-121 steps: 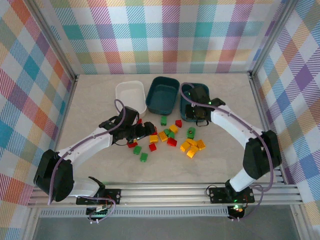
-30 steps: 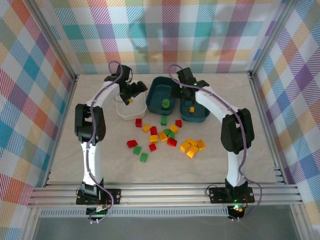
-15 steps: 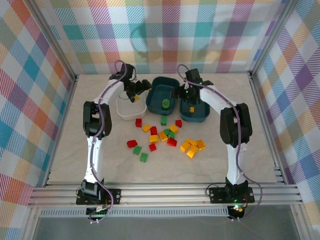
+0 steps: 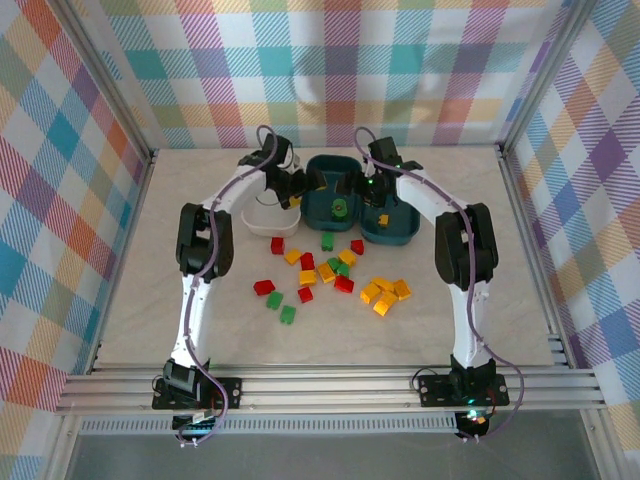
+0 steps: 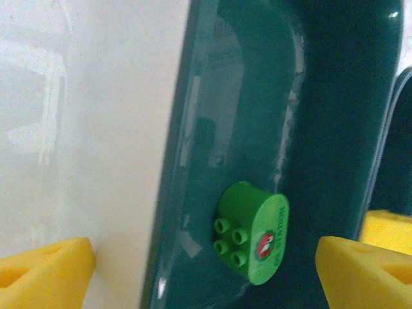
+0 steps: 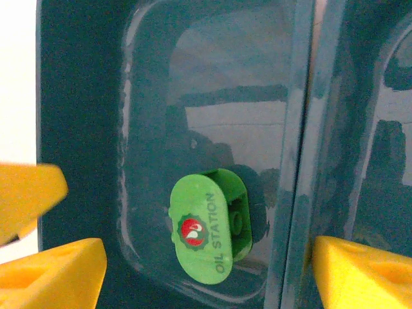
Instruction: Sort the legos into containers by color
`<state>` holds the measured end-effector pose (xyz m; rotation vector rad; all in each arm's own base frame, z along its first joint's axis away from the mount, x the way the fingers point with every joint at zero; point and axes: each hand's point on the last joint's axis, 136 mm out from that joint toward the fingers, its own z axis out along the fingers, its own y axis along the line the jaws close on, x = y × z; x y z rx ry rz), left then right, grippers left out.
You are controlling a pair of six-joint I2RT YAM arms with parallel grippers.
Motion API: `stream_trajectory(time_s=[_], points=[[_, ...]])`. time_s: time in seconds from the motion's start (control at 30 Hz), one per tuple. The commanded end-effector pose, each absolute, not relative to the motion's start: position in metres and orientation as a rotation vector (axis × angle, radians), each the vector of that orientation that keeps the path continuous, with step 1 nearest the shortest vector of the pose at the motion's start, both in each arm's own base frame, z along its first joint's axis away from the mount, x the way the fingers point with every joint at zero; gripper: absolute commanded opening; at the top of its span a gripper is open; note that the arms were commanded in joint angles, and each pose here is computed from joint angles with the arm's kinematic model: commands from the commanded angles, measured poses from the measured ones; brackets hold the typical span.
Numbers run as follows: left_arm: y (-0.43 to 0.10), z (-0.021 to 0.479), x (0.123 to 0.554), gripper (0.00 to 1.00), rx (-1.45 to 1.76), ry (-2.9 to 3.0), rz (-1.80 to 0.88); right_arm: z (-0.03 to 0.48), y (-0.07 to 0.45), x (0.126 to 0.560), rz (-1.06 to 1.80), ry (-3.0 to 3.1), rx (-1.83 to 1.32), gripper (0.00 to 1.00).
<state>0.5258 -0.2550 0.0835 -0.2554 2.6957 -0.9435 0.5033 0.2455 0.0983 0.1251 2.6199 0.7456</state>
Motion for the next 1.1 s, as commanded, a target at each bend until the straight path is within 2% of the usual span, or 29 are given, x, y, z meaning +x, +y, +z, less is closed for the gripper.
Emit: stream_trajectory(time_s=[0.0,0.3,0.43,0.57,0.63,0.77,0.9,1.07], points=[[-0.264,0.100,0.505,0.88,-0.184,2.671,-0.998,0.113,0.254,0.498,0.820,2.573,0.119,0.83],[-0.255,0.116,0.489,0.90,-0.237,2.599,-0.986,0.122,0.244,0.491,0.759,2.565,0.073,0.81],[-0.245,0.165,0.493,0.94,-0.175,2.529,-0.969,0.153,0.229,0.483,0.668,2.504,0.056,0.82],[-0.229,0.211,0.476,0.96,-0.129,2.485,-0.881,0.181,0.212,0.462,0.581,2.454,0.026,0.82],[-0.210,0.204,0.459,0.95,-0.174,2.547,-0.746,0.187,0.205,0.447,0.553,2.442,0.014,0.82],[-0.171,0.148,0.411,0.90,-0.280,2.692,-0.459,0.180,0.191,0.412,0.513,2.422,0.002,0.81],[-0.166,0.111,0.364,0.90,-0.225,2.738,-0.408,0.163,0.179,0.382,0.515,2.367,0.040,0.80],[-0.175,0.101,0.339,0.93,-0.042,2.698,-0.314,0.133,0.180,0.361,0.525,2.366,0.080,0.80]])
